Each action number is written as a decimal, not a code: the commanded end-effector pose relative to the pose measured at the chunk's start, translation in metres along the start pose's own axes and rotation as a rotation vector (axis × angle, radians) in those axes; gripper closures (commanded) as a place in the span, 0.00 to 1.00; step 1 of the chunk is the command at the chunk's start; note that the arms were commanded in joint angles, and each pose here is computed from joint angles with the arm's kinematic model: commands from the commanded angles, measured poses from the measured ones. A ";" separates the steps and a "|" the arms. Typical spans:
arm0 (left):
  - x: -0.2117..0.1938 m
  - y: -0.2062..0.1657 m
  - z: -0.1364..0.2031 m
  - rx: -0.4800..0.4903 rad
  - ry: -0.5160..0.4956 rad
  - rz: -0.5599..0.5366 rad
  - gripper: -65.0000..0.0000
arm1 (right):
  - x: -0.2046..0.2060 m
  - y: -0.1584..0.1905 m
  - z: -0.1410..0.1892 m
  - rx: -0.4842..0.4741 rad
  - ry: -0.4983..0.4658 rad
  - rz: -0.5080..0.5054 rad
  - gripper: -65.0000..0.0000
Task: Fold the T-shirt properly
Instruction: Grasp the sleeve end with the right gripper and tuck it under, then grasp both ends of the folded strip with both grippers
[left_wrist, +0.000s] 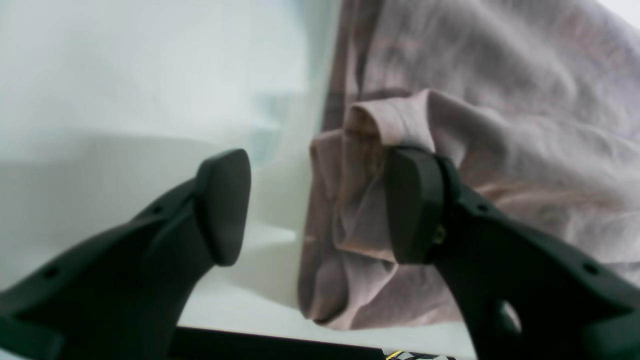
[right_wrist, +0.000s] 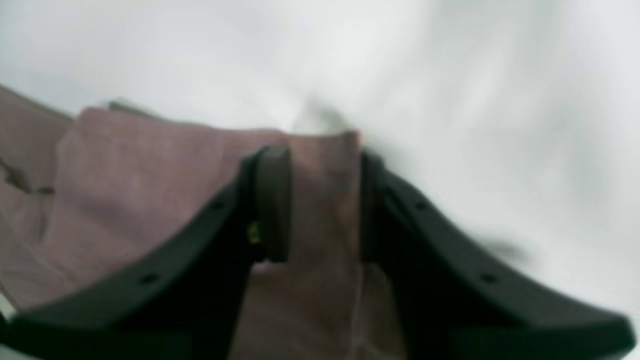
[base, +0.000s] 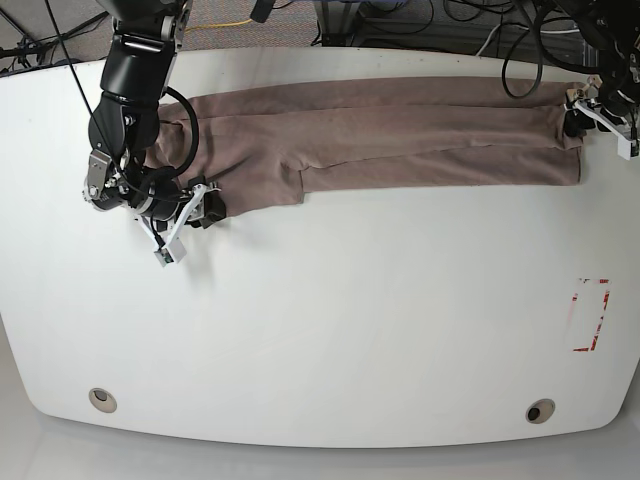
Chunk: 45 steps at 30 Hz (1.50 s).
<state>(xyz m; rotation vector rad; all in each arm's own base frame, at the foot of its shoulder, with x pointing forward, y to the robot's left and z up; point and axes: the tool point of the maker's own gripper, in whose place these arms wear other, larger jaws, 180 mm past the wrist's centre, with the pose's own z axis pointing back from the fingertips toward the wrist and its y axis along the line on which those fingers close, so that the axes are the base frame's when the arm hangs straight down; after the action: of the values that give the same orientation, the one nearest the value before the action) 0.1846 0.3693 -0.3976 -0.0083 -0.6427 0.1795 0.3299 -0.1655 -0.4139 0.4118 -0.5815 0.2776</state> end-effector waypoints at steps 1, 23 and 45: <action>0.015 0.006 0.006 0.011 -0.042 -0.018 0.40 | 0.006 0.003 0.004 -0.009 -0.018 0.021 0.79; 0.013 0.006 0.006 0.012 -0.037 -0.020 0.40 | 0.005 0.034 0.094 -0.120 -0.144 0.158 1.00; 0.025 0.008 0.005 0.034 -0.044 -0.035 0.39 | -0.057 -0.015 0.147 -0.279 -0.128 -0.035 0.28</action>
<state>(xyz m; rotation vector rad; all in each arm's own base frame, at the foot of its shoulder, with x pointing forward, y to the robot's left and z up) 0.1894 0.3729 -0.3965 0.0165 -0.6277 0.1714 0.2068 -0.2590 -0.3679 0.1839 -0.6245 0.0883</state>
